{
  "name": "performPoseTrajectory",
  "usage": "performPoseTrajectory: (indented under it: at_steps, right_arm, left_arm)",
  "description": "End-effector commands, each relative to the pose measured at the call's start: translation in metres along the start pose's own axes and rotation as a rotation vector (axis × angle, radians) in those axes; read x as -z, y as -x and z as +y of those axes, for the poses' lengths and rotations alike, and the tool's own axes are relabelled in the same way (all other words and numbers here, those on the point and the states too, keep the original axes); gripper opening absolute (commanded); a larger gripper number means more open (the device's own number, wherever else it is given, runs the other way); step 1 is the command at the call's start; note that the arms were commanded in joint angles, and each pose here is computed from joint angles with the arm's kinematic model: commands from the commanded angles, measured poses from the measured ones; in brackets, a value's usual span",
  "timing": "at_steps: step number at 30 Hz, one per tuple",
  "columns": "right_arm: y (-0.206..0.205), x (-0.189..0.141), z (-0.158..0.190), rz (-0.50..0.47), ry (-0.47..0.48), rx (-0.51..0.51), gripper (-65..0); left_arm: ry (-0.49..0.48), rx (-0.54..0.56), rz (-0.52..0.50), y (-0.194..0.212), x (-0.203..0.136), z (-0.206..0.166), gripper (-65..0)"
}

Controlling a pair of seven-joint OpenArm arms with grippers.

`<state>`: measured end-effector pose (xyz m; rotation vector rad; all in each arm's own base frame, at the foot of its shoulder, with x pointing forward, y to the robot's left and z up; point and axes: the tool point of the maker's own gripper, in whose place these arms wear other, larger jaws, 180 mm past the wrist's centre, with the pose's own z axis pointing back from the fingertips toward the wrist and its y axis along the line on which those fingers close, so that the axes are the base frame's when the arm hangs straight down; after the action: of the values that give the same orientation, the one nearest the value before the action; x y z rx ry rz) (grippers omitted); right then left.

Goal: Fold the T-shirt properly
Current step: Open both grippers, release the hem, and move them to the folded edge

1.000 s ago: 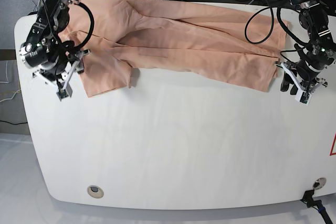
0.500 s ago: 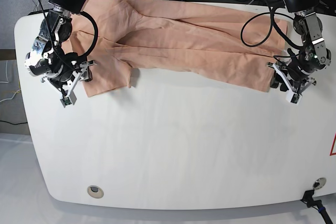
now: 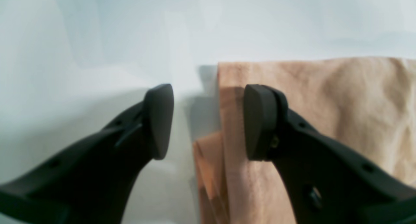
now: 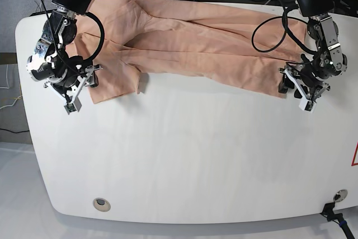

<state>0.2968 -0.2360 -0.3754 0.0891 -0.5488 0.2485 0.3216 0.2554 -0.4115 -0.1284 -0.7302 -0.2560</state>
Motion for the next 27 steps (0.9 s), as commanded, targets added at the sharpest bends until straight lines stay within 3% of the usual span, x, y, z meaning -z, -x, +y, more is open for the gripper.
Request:
performPoseTrajectory:
  at_steps: [1,17,22,27]
  right_arm:
    - [-0.015,-0.007,-0.007,-0.046,0.018,-0.013,-33.1]
    - [-0.015,-0.007,-0.007,-0.046,0.018,-0.013,-33.2]
    - [-0.015,-0.007,-0.007,-0.047,0.018,-0.013,-33.2]
    - [-0.015,-0.007,-0.006,-0.048,0.017,-0.012,-33.2]
  left_arm:
    - [-0.009,0.011,-0.055,-0.019,-0.004,0.006,-32.5]
    - [0.076,-0.022,-0.021,-0.013,0.022,-0.023,-33.3]
    - [0.075,-0.021,-0.02,-0.013,0.022,-0.023,-50.2]
    - [0.072,-0.021,-0.018,-0.012,0.021,-0.022,-50.4]
